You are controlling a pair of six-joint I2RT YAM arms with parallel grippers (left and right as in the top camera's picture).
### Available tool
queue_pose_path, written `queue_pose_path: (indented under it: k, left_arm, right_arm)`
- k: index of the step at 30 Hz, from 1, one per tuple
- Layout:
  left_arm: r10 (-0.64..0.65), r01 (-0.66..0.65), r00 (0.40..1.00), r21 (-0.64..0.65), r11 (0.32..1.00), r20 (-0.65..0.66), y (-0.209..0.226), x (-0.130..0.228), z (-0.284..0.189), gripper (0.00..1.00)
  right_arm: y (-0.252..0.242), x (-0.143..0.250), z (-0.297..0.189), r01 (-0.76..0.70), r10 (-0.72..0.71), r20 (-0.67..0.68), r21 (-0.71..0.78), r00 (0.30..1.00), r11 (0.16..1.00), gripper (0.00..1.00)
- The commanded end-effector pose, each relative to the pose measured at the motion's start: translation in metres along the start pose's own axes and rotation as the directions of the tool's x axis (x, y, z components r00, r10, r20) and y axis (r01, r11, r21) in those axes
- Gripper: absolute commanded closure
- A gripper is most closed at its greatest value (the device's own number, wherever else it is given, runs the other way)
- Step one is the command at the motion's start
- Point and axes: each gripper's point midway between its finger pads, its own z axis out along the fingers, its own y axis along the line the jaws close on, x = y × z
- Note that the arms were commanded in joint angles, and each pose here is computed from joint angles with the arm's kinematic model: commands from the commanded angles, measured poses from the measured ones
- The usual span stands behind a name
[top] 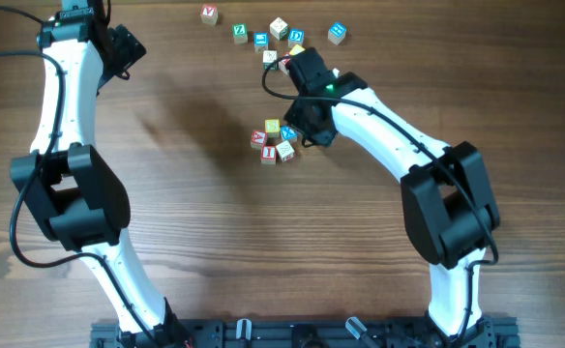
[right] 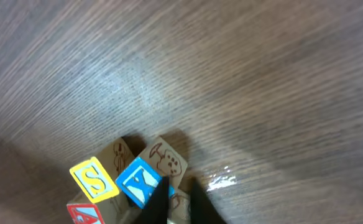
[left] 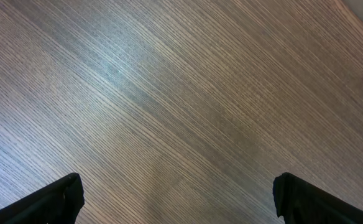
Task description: Form a circle
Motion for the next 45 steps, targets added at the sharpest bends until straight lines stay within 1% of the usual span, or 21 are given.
queue_pose_path:
  k: [1,4,6,7,12,13,16,20,23,30,34,35,36,37,38,39,43,45]
  left_arm:
    - [0.001,-0.001,1.000,-0.003,1.000,0.019,0.001,-0.006,-0.004,0.00]
    - [0.001,-0.001,1.000,-0.003,1.000,0.019,0.001,-0.006,-0.004,0.00]
    - [0.001,-0.001,1.000,-0.003,1.000,0.019,0.001,-0.006,-0.004,0.00]
    - [0.001,-0.001,1.000,-0.003,1.000,0.019,0.001,-0.006,-0.004,0.00]
    - [0.001,-0.001,1.000,-0.003,1.000,0.019,0.001,-0.006,-0.004,0.00]
    - [0.001,-0.001,1.000,-0.003,1.000,0.019,0.001,-0.006,-0.004,0.00]
    - [0.001,-0.001,1.000,-0.003,1.000,0.019,0.001,-0.006,-0.004,0.00]
    - [0.001,-0.001,1.000,-0.003,1.000,0.019,0.001,-0.006,-0.004,0.00]
    - [0.001,-0.001,1.000,-0.003,1.000,0.019,0.001,-0.006,-0.004,0.00]
    - [0.001,-0.001,1.000,-0.003,1.000,0.019,0.001,-0.006,-0.004,0.00]
    - [0.001,-0.001,1.000,-0.003,1.000,0.019,0.001,-0.006,-0.004,0.00]
    - [0.001,-0.001,1.000,-0.003,1.000,0.019,0.001,-0.006,-0.004,0.00]
    - [0.001,-0.001,1.000,-0.003,1.000,0.019,0.001,-0.006,-0.004,0.00]
    - [0.001,-0.001,1.000,-0.003,1.000,0.019,0.001,-0.006,-0.004,0.00]
    - [0.001,-0.001,1.000,-0.003,1.000,0.019,0.001,-0.006,-0.004,0.00]
    - [0.001,-0.001,1.000,-0.003,1.000,0.019,0.001,-0.006,-0.004,0.00]
    - [0.001,-0.001,1.000,-0.003,1.000,0.019,0.001,-0.006,-0.004,0.00]
    - [0.001,-0.001,1.000,-0.003,1.000,0.019,0.001,-0.006,-0.004,0.00]
  right_arm:
    - [0.002,-0.013,-0.015,0.131,-0.131,0.073,0.008,0.989,0.991,0.96]
    - [-0.002,-0.020,-0.015,0.254,-0.258,0.104,0.049,0.960,0.966,0.96]
    - [-0.002,-0.021,-0.016,0.424,-0.429,0.098,0.072,0.898,0.903,0.96]
    - [-0.004,-0.024,-0.016,0.479,-0.487,0.100,0.094,0.867,0.872,0.96]
    - [-0.016,-0.035,-0.018,0.487,-0.512,0.127,0.183,0.850,0.854,0.96]
    - [-0.015,-0.035,-0.018,0.523,-0.548,0.121,0.187,0.828,0.831,0.96]
    - [-0.015,-0.039,-0.019,0.572,-0.598,0.119,0.193,0.793,0.797,0.96]
    - [-0.026,-0.054,-0.017,0.642,-0.671,0.096,0.218,0.735,0.735,0.96]
    - [-0.043,-0.067,-0.014,0.637,-0.668,0.080,0.236,0.740,0.734,0.96]
    - [-0.100,-0.103,0.001,0.540,-0.578,0.083,0.269,0.812,0.797,0.96]
    - [-0.124,-0.115,0.011,0.489,-0.519,0.095,0.229,0.849,0.842,0.94]
    - [-0.128,-0.119,0.012,0.475,-0.504,0.102,0.219,0.857,0.852,0.80]
    - [-0.133,-0.123,0.013,0.456,-0.486,0.109,0.219,0.867,0.862,0.51]
    - [-0.138,-0.126,0.013,0.440,-0.472,0.114,0.222,0.874,0.870,0.43]
    - [-0.142,-0.131,0.012,0.428,-0.461,0.121,0.225,0.879,0.875,0.16]
    - [-0.146,-0.136,0.011,0.416,-0.451,0.131,0.227,0.883,0.881,0.00]
    - [-0.157,-0.160,0.005,0.344,-0.387,0.195,0.222,0.901,0.912,0.00]
    - [-0.160,-0.164,0.004,0.334,-0.377,0.204,0.217,0.904,0.917,0.00]
